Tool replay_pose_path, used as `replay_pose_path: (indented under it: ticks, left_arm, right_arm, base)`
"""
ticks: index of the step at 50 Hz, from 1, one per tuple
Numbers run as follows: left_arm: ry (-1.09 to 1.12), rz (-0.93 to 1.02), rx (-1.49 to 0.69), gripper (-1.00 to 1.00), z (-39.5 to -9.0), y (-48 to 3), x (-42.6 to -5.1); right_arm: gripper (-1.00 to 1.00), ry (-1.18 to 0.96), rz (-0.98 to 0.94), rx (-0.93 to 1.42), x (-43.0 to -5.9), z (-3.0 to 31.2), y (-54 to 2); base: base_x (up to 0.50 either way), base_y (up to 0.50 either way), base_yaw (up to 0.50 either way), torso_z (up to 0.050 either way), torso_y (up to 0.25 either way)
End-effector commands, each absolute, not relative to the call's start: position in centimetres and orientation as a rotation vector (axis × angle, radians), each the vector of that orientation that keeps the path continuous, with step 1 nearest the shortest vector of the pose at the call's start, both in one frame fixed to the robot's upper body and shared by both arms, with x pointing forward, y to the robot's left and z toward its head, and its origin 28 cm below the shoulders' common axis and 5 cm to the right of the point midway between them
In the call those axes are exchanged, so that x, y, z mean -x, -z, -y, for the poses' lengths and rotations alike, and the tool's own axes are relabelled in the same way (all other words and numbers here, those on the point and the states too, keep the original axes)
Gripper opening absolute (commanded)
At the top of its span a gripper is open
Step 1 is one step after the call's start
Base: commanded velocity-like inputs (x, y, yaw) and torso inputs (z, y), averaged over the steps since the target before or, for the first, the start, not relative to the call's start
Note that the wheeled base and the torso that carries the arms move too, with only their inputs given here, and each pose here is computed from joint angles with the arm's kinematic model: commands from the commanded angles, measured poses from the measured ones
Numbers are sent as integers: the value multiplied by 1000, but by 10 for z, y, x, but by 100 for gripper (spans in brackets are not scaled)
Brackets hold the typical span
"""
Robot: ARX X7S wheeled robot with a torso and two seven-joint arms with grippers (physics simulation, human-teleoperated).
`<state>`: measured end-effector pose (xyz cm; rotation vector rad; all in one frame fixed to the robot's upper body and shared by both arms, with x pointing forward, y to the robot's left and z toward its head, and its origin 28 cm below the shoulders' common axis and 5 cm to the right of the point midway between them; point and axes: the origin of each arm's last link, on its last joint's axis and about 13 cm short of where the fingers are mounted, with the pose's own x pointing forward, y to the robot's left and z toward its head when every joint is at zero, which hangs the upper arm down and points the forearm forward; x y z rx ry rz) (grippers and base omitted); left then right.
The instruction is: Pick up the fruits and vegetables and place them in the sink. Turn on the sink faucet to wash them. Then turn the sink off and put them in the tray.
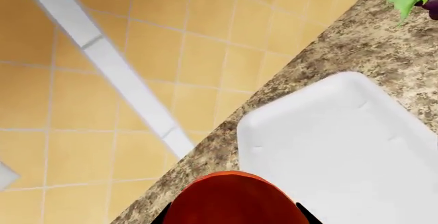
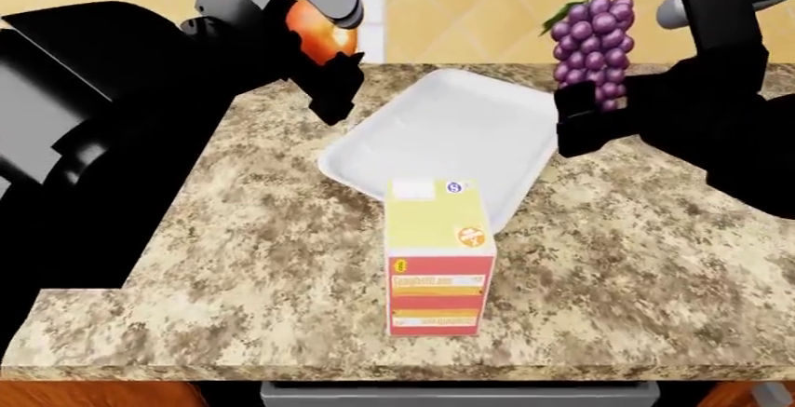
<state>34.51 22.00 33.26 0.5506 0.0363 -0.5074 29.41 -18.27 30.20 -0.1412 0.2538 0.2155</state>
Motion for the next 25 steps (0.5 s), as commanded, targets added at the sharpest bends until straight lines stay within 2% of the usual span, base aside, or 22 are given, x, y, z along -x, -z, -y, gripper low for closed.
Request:
replay_pose_path:
  ticks: [1, 13, 25]
  left_arm:
    - [501, -36, -599, -100, -221, -342, -347]
    - [489, -24, -592, -100, -223, -340, -345]
    - [488, -20, -598, -100, -223, -337, -345]
  right_arm:
    - [-100, -247, -311, 183, -299, 181, -312]
    - [-100, -286, -309, 194, -307, 173, -311]
    - [-100, -323, -317, 185, -320, 165, -313]
  base:
    - [500, 0, 0, 0, 0]
    - [500, 0, 0, 0, 2]
    - [0, 0, 0, 0, 2]
